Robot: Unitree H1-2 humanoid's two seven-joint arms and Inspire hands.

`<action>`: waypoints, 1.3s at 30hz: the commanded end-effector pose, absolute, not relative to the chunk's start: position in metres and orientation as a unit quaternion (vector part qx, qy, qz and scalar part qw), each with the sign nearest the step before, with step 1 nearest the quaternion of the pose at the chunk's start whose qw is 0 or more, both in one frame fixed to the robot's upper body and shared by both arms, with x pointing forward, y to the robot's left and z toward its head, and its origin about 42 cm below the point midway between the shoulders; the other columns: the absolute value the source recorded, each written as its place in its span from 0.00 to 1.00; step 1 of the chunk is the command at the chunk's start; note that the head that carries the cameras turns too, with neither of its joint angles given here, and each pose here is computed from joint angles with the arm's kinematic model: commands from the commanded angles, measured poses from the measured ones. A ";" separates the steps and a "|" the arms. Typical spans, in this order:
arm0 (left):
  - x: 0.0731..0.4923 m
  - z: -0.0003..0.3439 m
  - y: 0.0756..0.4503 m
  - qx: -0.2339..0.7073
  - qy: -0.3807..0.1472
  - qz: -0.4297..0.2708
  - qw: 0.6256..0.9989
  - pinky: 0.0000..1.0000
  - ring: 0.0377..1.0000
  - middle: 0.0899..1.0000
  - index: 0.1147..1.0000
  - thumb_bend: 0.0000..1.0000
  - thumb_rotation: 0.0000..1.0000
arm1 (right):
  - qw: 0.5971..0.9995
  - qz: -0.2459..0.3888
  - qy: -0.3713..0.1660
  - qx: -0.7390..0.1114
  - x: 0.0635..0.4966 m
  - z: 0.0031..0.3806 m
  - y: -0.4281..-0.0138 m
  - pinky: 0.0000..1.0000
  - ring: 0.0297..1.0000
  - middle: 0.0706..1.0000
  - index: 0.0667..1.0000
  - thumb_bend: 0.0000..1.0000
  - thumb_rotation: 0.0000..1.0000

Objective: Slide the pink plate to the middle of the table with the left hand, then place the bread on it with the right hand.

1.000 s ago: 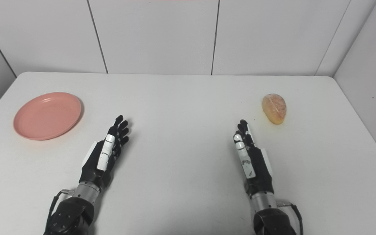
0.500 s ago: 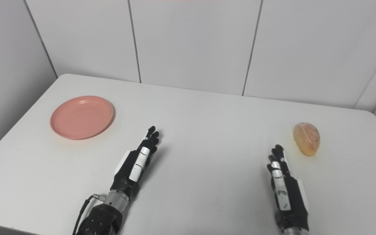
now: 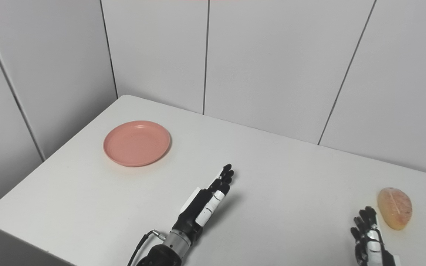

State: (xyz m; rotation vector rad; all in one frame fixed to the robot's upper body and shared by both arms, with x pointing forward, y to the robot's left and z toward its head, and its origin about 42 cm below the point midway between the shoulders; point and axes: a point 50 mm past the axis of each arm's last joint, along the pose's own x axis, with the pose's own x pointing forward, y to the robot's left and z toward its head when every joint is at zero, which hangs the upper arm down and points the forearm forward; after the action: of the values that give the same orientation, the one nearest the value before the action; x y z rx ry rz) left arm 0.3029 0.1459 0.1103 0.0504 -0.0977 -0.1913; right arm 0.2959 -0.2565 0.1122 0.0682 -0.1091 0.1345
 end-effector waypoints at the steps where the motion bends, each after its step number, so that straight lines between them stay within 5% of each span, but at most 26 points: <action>1: 0.301 0.103 0.146 0.020 -0.050 -0.090 0.994 1.00 1.00 1.00 1.00 0.73 1.00 | 0.997 0.060 -0.043 0.037 0.287 0.096 -0.264 1.00 1.00 1.00 1.00 0.60 0.97; 19: 0.330 0.183 0.171 -0.001 -0.178 -0.074 0.981 1.00 1.00 1.00 1.00 0.72 1.00 | 0.996 0.059 -0.047 0.041 0.289 0.091 -0.264 1.00 1.00 1.00 1.00 0.63 0.97; 30: 0.347 0.225 0.228 -0.019 -0.210 -0.021 0.977 1.00 0.93 0.94 0.96 0.77 1.00 | 0.996 0.069 -0.052 0.035 0.291 0.087 -0.261 1.00 1.00 1.00 1.00 0.66 0.96; 39: 0.364 0.249 0.279 -0.003 -0.224 0.034 0.974 0.89 0.83 0.83 0.84 0.79 1.00 | 0.995 0.078 -0.051 0.029 0.289 0.086 -0.263 1.00 1.00 1.00 1.00 0.69 0.97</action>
State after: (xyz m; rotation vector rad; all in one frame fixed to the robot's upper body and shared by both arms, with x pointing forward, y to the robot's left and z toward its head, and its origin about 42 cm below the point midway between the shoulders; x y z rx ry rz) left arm 0.3538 0.2733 0.2223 -0.0199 -0.3764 0.0716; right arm 0.3052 -0.2599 0.1128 0.0560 -0.1589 0.1619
